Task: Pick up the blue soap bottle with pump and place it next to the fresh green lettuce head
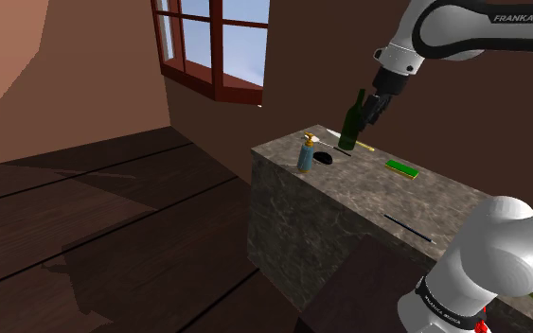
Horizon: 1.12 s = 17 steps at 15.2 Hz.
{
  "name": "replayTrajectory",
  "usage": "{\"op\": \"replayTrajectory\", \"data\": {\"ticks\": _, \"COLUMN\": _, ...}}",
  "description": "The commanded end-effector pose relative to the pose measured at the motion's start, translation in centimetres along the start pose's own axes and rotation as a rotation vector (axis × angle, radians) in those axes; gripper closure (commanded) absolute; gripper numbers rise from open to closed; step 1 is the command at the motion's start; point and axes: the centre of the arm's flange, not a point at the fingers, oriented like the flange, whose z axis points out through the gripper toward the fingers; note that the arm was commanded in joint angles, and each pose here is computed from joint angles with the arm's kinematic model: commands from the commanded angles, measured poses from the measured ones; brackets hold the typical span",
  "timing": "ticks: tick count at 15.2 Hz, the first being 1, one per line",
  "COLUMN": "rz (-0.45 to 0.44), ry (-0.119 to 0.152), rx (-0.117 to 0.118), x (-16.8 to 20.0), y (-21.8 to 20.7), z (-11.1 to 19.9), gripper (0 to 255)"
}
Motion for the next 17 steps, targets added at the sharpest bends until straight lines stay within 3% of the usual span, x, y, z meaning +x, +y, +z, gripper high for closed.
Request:
{"op": "replayTrajectory", "data": {"ticks": 1, "rz": -0.010, "ry": 0.023, "rx": 0.014, "x": 0.8, "y": 1.7, "z": 1.9, "gripper": 0}}
{"op": "replayTrajectory", "data": {"ticks": 17, "rz": -0.081, "ry": 0.190, "rx": 0.131, "x": 9.0, "y": 14.8, "z": 16.7, "gripper": 0}}
